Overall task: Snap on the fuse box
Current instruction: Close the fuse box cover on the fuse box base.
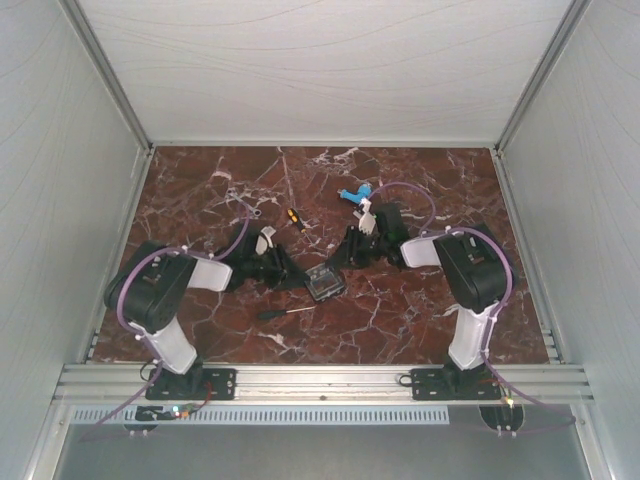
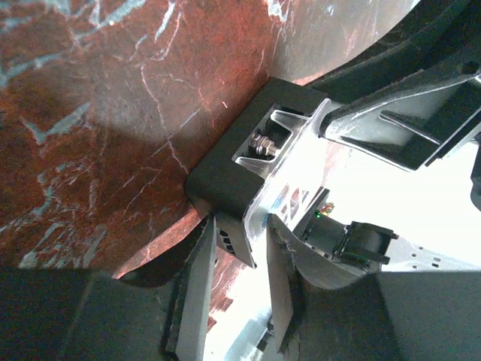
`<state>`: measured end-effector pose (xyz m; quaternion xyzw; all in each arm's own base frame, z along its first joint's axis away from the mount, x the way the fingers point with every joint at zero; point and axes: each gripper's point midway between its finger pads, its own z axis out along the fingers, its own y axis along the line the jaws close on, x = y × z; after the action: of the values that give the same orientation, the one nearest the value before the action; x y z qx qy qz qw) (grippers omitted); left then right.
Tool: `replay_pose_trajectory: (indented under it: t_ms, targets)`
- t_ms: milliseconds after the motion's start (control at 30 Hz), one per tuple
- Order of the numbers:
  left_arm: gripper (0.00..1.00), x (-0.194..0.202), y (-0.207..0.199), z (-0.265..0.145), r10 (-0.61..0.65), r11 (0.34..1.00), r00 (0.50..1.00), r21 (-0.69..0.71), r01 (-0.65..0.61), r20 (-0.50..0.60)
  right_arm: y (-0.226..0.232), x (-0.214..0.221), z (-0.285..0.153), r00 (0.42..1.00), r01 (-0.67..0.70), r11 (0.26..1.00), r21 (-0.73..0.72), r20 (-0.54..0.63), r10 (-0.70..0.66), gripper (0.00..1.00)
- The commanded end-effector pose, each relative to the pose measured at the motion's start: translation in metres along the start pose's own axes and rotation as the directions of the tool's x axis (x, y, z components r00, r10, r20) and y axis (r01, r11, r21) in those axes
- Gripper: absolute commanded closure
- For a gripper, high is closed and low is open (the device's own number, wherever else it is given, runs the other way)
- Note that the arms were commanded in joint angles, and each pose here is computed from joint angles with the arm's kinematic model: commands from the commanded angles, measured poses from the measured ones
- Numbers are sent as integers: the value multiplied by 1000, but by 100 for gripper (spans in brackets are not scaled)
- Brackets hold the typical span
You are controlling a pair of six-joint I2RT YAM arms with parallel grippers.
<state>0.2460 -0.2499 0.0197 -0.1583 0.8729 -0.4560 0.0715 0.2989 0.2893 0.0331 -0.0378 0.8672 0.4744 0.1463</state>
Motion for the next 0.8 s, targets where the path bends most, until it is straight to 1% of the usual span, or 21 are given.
replay_pose_trajectory:
  t_ms: [0, 100, 200, 267, 333, 467, 567, 667, 767]
  targets:
    - [82, 22, 45, 11, -47, 993, 999, -109, 44, -25, -26, 52, 20, 990, -36, 997, 74, -133, 45, 84]
    - [84, 32, 48, 11, -52, 993, 998, -109, 47, -44, -22, 51, 25, 990, -6, 997, 73, -140, 16, 84]
    - [82, 42, 44, 10, -41, 995, 997, -93, 35, -62, -15, 35, 30, 992, 46, 997, 69, -123, -37, 83]
    - [79, 45, 37, 8, -26, 997, 998, -71, 21, -63, -7, 19, 31, 991, 92, 993, 75, -109, -83, 80]
    - [76, 45, 25, 5, 2, 999, 998, -43, -5, -55, 5, 1, 30, 987, 144, 987, 75, -84, -137, 75]
    - [66, 41, 7, -4, 63, 998, 998, -18, -63, -14, 27, -36, 16, 976, 217, 971, 100, 0, -218, 63]
    - [56, 34, -3, -13, 110, 994, 993, -28, -109, 34, 32, -53, -5, 971, 215, 967, 134, 72, -226, 58]
    - [48, 25, -8, -23, 156, 986, 984, -68, -151, 82, 30, -57, -32, 968, 183, 971, 156, 144, -205, 54]
    - [39, 15, -10, -28, 203, 975, 972, -117, -190, 120, 24, -44, -51, 969, 144, 974, 173, 174, -174, 52]
